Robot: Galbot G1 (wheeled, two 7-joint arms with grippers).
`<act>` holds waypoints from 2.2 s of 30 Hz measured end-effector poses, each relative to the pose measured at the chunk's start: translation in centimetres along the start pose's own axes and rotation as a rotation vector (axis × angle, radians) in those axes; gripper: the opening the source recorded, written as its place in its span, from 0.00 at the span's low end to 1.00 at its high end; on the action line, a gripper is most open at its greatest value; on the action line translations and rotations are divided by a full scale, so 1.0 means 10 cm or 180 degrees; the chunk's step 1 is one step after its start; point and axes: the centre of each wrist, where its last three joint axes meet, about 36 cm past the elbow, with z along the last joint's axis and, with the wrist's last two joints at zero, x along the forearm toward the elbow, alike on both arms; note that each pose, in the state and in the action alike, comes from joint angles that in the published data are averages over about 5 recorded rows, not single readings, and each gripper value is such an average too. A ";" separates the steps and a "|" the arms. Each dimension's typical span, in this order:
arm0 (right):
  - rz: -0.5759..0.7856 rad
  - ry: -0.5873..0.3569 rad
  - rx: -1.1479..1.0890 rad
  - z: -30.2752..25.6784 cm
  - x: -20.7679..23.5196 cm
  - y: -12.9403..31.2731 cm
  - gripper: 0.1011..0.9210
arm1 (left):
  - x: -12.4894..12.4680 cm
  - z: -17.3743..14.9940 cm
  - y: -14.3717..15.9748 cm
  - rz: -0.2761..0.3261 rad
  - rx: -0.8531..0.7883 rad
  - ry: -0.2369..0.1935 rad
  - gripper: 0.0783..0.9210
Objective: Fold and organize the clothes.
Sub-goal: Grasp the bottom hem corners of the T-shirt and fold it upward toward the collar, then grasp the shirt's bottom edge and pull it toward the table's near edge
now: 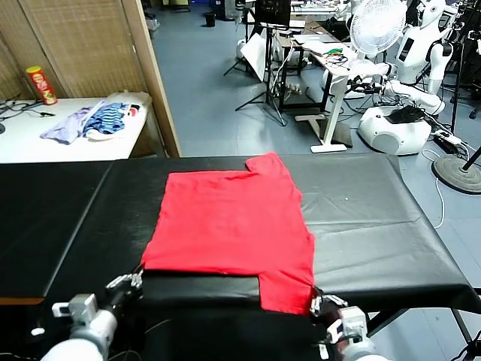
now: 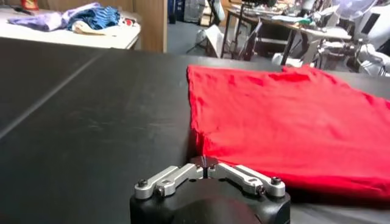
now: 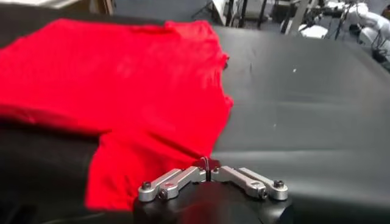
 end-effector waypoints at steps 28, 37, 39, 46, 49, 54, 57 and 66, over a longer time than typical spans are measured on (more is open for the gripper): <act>-0.0339 -0.0414 0.0356 0.10 -1.66 -0.35 0.37 | -1.20 -0.15 0.12 -0.0195 -0.0343 -0.0343 0.08; -0.0305 -0.0291 0.0464 0.17 -1.21 -0.37 0.83 | -1.06 -0.12 0.11 -0.0182 -0.0380 -0.0266 0.60; -0.0300 -0.0240 0.0459 0.24 -1.16 -0.36 0.82 | -1.01 -0.09 0.10 -0.0163 -0.0358 -0.0230 0.72; -0.0281 -0.0105 0.0410 0.41 -1.12 -0.32 0.54 | -0.96 0.00 0.11 -0.0114 -0.0157 -0.0097 0.85; -0.0276 -0.0058 0.0377 0.46 -1.13 -0.31 0.39 | -0.97 0.02 0.15 -0.0127 -0.0119 -0.0062 0.81; -0.0275 -0.0007 0.0342 0.53 -1.11 -0.28 0.11 | -1.00 0.07 0.19 -0.0138 -0.0062 -0.0004 0.53; -0.0255 -0.0007 0.0345 0.52 -1.07 -0.29 0.05 | -0.99 0.08 0.18 -0.0129 -0.0047 0.0009 0.33; -0.0261 0.0180 0.0274 0.41 -0.81 -0.34 0.04 | -0.80 0.08 0.13 -0.0268 -0.0279 -0.0008 0.06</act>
